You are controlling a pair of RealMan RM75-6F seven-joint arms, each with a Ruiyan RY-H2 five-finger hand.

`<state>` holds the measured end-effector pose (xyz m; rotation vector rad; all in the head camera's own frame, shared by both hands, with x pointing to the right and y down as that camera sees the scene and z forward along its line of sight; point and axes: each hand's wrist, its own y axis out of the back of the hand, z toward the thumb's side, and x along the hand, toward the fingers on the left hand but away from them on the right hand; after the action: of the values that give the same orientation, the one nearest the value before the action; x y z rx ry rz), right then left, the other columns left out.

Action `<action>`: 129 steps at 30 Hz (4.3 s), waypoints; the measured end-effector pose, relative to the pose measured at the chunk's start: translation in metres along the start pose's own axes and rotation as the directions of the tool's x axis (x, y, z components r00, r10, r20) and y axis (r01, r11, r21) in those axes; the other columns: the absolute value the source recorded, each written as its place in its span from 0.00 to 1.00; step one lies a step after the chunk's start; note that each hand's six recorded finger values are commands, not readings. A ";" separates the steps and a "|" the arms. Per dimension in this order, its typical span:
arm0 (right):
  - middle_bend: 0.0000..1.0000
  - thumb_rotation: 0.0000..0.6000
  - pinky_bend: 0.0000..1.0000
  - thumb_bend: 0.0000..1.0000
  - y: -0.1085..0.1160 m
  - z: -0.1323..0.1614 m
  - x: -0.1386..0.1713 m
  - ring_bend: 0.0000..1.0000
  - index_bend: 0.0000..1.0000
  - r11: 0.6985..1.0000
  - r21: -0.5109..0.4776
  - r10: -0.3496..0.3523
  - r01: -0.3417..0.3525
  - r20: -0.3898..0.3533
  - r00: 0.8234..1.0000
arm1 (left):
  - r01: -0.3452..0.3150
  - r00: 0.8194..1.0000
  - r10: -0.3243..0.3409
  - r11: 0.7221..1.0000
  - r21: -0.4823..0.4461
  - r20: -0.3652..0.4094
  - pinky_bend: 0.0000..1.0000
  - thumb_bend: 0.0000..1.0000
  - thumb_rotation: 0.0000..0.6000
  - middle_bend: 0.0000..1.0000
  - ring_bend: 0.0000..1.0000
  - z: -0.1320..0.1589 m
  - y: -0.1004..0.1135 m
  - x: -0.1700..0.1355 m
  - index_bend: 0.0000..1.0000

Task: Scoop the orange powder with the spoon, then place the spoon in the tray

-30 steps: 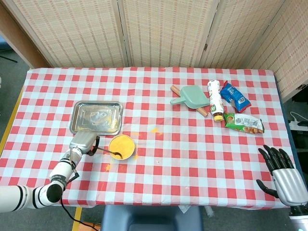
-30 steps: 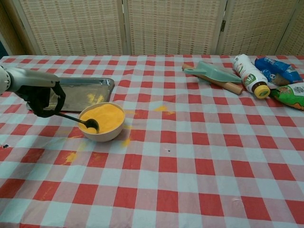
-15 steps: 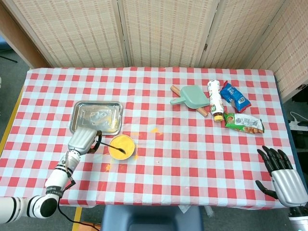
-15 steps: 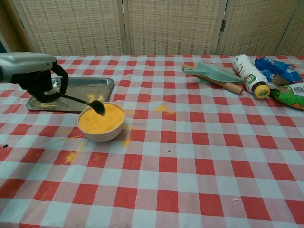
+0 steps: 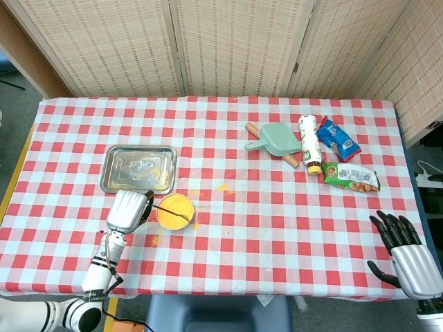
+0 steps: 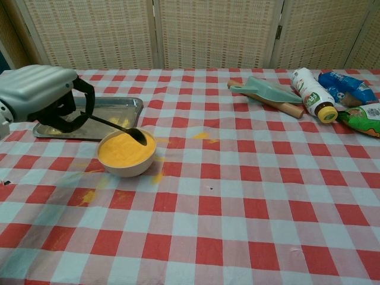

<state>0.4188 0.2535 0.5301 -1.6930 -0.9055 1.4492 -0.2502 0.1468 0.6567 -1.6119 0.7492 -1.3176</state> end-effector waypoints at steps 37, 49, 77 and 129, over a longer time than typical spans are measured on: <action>0.00 1.00 0.00 0.19 -0.001 0.000 -0.002 0.00 0.00 0.999 -0.018 0.036 -0.037 -0.018 0.999 | -0.214 0.976 0.200 0.845 0.490 0.081 1.00 0.81 1.00 1.00 1.00 0.014 -0.019 0.035 0.95; 0.00 1.00 0.00 0.19 0.000 0.001 -0.001 0.00 0.00 0.999 -0.019 0.032 -0.033 -0.023 0.999 | -0.168 0.986 0.142 0.834 0.526 0.090 1.00 0.81 1.00 1.00 1.00 0.012 -0.023 0.022 0.95; 0.00 1.00 0.00 0.19 -0.001 0.000 -0.003 0.00 0.00 0.999 -0.015 0.032 -0.032 -0.013 0.999 | -0.188 0.982 0.181 0.866 0.464 0.058 1.00 0.80 1.00 1.00 1.00 0.003 0.005 0.022 0.95; 0.00 1.00 0.00 0.19 -0.009 0.007 -0.006 0.00 0.00 0.999 0.000 0.053 -0.053 -0.020 0.998 | -0.090 0.995 0.098 0.886 0.456 0.006 1.00 0.80 1.00 1.00 1.00 -0.024 -0.001 -0.005 0.95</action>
<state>0.4110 0.2529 0.5403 -1.7403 -0.8559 1.4646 -0.2744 0.1458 0.6564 -1.1727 0.4727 -1.3200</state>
